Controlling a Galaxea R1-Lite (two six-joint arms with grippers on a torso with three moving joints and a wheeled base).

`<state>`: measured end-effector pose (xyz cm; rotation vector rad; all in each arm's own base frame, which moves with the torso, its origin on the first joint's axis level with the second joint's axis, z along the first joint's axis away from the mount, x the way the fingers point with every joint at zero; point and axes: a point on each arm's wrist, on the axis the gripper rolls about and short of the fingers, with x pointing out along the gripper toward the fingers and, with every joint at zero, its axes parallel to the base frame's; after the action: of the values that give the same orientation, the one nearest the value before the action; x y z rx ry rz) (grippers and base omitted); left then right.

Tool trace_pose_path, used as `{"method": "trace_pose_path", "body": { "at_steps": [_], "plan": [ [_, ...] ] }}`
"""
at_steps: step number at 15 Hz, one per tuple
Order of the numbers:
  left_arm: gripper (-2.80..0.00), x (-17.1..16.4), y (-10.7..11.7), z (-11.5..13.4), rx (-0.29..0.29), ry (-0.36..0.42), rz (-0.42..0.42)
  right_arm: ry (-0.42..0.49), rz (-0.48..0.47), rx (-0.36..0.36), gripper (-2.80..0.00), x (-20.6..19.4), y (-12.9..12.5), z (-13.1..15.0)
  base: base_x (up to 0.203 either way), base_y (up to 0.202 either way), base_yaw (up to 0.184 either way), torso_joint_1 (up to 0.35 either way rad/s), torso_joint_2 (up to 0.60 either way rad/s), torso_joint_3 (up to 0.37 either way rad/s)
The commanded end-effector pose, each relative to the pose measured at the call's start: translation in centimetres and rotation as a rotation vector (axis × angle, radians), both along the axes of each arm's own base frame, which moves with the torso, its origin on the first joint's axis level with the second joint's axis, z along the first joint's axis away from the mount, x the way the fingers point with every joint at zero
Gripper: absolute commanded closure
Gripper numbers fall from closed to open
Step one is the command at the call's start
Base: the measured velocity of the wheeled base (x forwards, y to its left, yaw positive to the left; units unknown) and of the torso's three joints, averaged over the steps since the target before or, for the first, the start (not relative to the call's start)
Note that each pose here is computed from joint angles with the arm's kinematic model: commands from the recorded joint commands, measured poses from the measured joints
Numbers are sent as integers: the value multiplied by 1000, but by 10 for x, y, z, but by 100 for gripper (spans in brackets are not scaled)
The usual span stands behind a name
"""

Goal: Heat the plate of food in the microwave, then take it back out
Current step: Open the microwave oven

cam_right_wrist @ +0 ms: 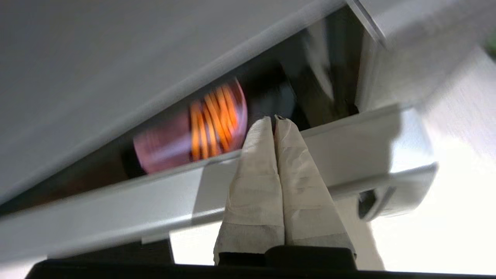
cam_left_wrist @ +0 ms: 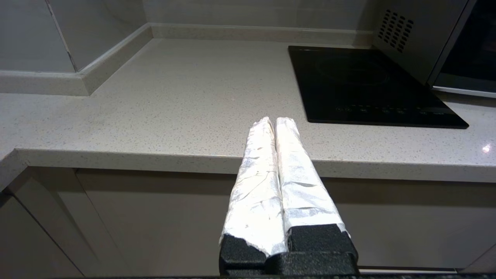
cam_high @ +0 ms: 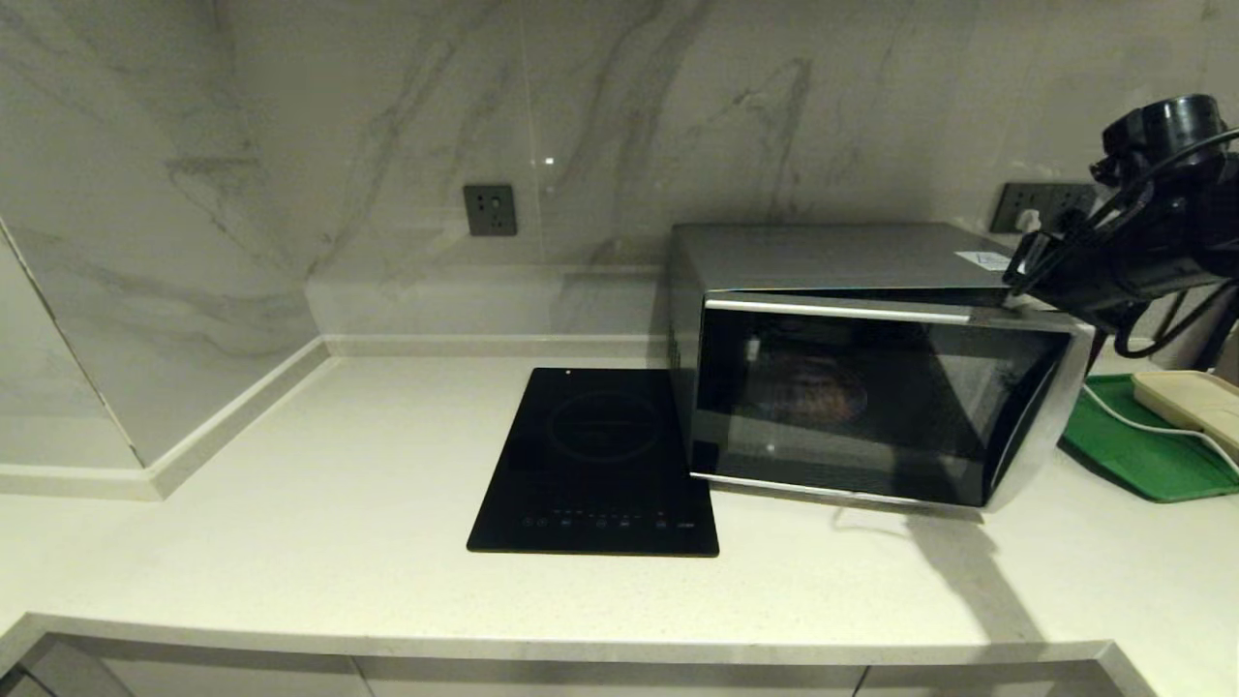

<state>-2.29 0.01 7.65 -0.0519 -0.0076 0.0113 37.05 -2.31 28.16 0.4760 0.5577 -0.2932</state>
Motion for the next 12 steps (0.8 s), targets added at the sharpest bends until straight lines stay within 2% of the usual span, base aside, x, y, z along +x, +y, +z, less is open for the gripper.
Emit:
{"method": "trace_pose_path", "body": {
  "at_steps": [1, 3, 4, 7, 12],
  "plan": [
    [0, 0, 0, 0, 0, 0, 1, -121, 31, 12, 0, -61, 5, 54, 0, 0, 0, 0, 0, 0],
    [0, 0, 0, 0, 0, 0, 0, -152, 73, 34, 0, -114, 9, 82, 0, 0, 0, 0, 0, 0],
    [0, 0, 0, 0, 0, -2, 1, -142, 83, 43, 0, -132, 9, 87, 0, 0, 0, 0, 0, 0],
    [0, 0, 0, 0, 0, 0, 1, -46, 49, 49, 0, -139, -2, 69, 0, 0, 0, 0, 0, 0],
    [0, 0, 0, 0, 0, -2, 1, 101, 45, 71, 0, -141, -2, 31, 0, 0, 0, 0, 0, 0]
  ]
}}
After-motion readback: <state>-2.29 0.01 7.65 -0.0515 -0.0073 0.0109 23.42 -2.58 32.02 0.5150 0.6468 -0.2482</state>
